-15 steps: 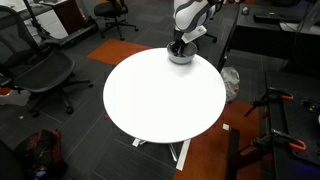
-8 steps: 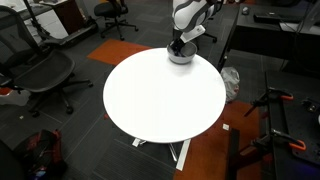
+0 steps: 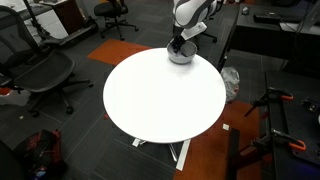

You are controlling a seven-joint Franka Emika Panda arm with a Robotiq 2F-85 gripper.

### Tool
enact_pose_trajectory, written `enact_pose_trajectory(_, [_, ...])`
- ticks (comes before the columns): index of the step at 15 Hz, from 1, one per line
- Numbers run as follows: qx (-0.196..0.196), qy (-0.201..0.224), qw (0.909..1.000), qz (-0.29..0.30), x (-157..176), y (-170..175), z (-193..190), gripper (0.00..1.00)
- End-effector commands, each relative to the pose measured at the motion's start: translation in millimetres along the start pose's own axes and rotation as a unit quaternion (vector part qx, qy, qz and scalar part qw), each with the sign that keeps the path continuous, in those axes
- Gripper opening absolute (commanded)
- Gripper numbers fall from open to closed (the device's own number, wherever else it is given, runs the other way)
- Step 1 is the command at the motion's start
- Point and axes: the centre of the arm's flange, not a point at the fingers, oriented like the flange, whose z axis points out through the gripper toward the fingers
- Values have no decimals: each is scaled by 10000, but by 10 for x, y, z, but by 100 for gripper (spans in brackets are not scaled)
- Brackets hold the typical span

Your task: Take the marker from the bowl and place it on the table

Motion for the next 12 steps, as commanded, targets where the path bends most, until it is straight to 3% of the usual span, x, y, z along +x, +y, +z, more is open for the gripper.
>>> enact_pose_trajectory(1, [38, 204, 9998, -33, -355, -69, -453, 5])
enact_pose_trajectory(7, [53, 433, 9982, -415, -670, -352, -887, 5])
enact_pose_trajectory(12, [101, 388, 9948, -939, -932, -680, -1031, 5])
